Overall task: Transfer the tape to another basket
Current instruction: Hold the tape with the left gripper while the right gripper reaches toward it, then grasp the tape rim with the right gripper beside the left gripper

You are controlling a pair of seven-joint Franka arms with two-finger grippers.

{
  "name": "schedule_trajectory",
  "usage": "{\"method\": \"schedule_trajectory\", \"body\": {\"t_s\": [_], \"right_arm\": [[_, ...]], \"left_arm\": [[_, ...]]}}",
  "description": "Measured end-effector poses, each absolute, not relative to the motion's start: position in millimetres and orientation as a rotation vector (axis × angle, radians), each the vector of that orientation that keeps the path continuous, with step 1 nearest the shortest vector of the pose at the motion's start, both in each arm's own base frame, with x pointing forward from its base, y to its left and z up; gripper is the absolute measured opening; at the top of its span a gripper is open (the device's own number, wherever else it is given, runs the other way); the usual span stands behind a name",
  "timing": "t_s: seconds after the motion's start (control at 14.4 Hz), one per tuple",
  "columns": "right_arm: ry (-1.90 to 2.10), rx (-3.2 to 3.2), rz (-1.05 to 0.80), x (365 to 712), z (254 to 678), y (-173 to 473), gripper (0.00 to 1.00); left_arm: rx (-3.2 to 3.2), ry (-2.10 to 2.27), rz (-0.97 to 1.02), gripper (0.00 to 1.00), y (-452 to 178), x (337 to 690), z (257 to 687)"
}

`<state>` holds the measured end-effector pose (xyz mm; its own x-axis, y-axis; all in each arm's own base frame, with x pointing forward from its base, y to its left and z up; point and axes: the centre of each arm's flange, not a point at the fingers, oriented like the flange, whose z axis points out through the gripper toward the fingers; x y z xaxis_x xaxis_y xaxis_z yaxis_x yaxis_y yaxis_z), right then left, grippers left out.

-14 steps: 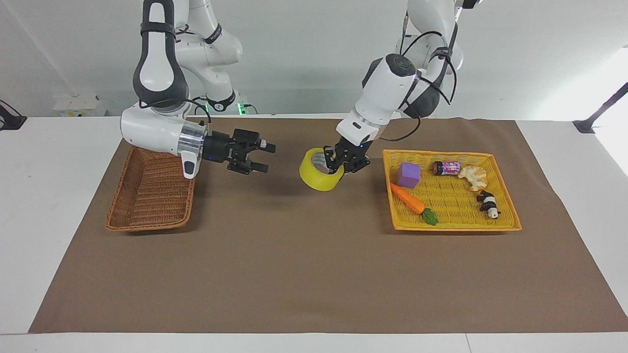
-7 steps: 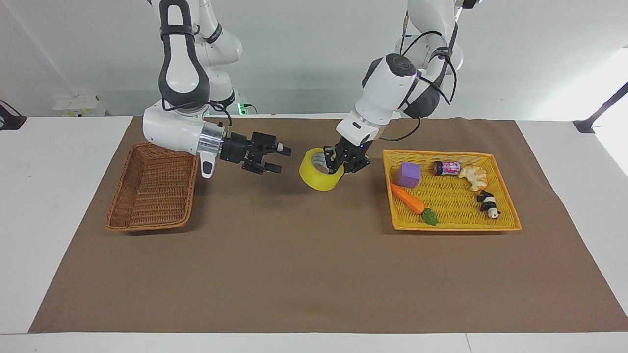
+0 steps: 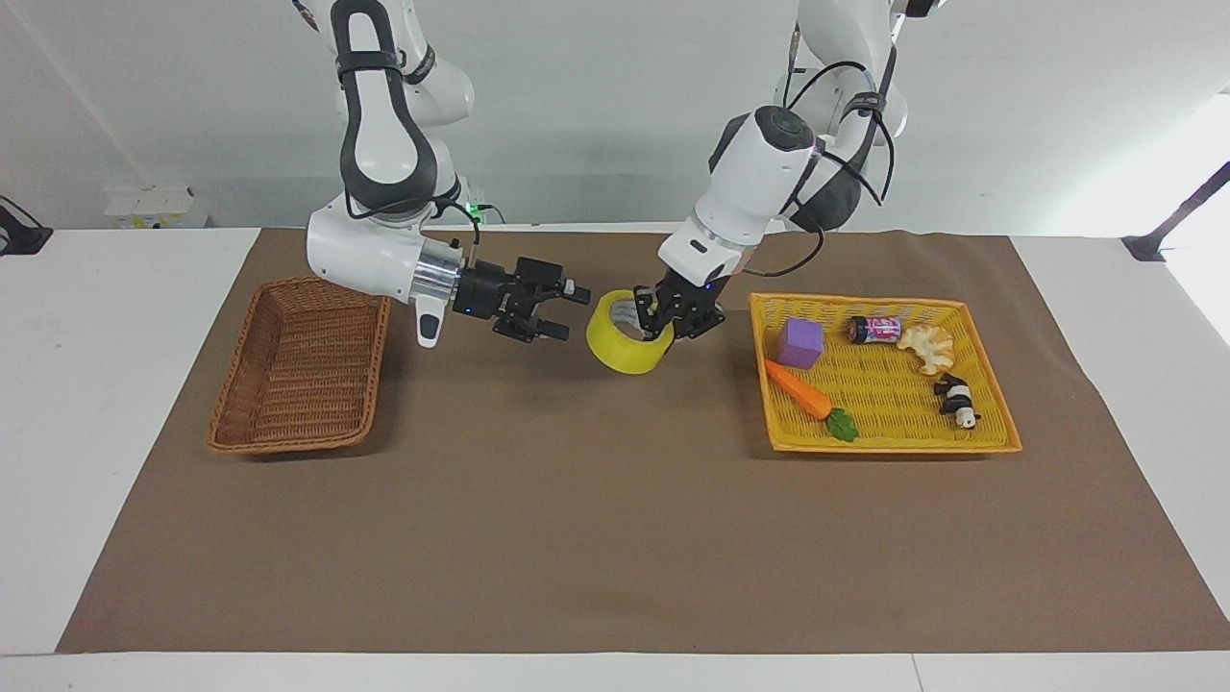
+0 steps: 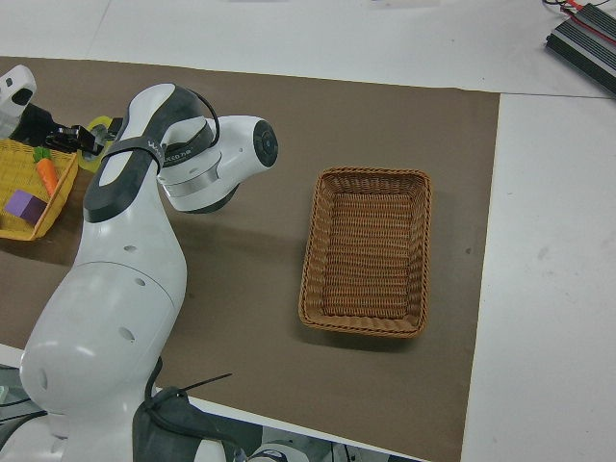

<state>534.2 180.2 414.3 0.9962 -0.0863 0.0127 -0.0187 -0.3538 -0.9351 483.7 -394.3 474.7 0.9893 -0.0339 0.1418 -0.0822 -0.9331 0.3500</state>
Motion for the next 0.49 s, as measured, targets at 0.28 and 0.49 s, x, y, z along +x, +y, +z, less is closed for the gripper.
{"method": "schedule_trajectory", "body": {"t_s": [0.28, 0.49], "right_arm": [[-0.004, -1.938, -0.111, 533.2, 410.0, 185.5, 1.0], [-0.004, -1.956, -0.139, 533.6, 410.6, 192.9, 1.0]], "left_arm": [[2.776, -0.085, 0.179, 0.22, -394.2, 482.9, 473.5], [2.778, -0.086, 0.174, 0.22, -394.1, 482.6, 473.0]]}}
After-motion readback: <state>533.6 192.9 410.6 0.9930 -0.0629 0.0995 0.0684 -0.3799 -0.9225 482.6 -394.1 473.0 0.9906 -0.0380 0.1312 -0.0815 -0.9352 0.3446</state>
